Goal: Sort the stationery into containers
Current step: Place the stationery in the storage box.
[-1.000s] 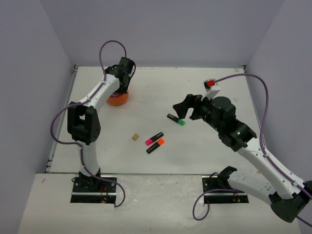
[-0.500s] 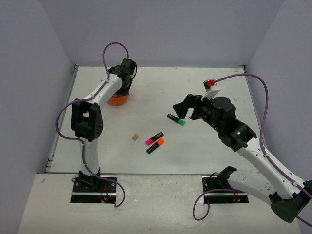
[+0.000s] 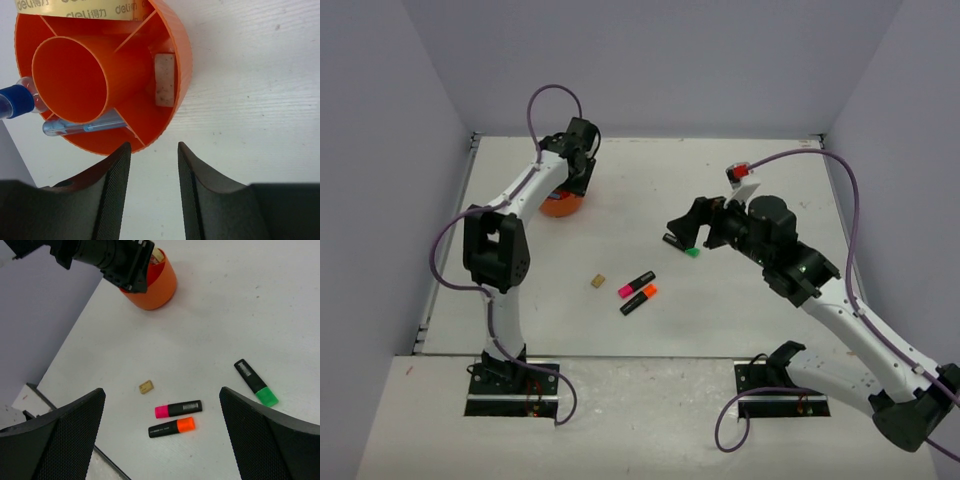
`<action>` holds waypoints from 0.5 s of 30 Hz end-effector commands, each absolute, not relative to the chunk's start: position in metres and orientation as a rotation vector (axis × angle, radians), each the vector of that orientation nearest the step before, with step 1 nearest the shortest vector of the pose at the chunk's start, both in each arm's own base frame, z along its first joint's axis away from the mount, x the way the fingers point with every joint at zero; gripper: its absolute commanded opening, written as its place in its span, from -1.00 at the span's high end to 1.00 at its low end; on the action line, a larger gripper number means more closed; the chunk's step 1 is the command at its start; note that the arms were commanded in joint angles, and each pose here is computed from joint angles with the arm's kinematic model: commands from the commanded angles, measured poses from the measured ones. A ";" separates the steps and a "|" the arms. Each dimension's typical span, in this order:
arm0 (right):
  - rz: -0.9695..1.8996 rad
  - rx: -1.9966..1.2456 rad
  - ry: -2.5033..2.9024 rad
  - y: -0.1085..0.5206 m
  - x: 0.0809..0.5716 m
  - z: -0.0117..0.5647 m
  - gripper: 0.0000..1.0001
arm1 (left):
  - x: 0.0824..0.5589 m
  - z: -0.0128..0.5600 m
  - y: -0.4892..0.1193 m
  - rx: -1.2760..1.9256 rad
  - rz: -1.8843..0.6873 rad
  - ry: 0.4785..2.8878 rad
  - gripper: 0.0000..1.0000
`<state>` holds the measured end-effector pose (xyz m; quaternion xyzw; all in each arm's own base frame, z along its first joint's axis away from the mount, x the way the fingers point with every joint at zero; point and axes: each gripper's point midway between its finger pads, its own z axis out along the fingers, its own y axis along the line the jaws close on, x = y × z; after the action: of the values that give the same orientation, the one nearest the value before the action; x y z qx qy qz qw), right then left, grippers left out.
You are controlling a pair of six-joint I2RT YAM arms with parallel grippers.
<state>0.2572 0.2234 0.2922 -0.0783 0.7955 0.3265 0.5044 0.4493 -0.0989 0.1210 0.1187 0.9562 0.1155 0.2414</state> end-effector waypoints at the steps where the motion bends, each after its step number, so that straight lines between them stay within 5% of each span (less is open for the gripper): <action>1: 0.933 -0.426 1.982 0.261 0.244 0.268 -0.98 | 0.445 0.205 -0.123 0.258 0.101 2.421 -0.07; 6: 0.816 -0.649 2.111 0.319 0.232 0.218 -0.97 | 0.409 0.275 -0.104 0.023 0.009 2.174 -0.94; 15: 0.521 -0.844 2.374 0.395 0.234 0.118 -0.69 | 0.328 0.314 -0.050 -0.232 -0.031 1.892 -1.00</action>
<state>0.2214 0.3780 0.1388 -0.2964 0.8727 0.2578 0.2899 0.3344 -0.0574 0.3240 -0.0642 0.8266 -0.0043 0.5591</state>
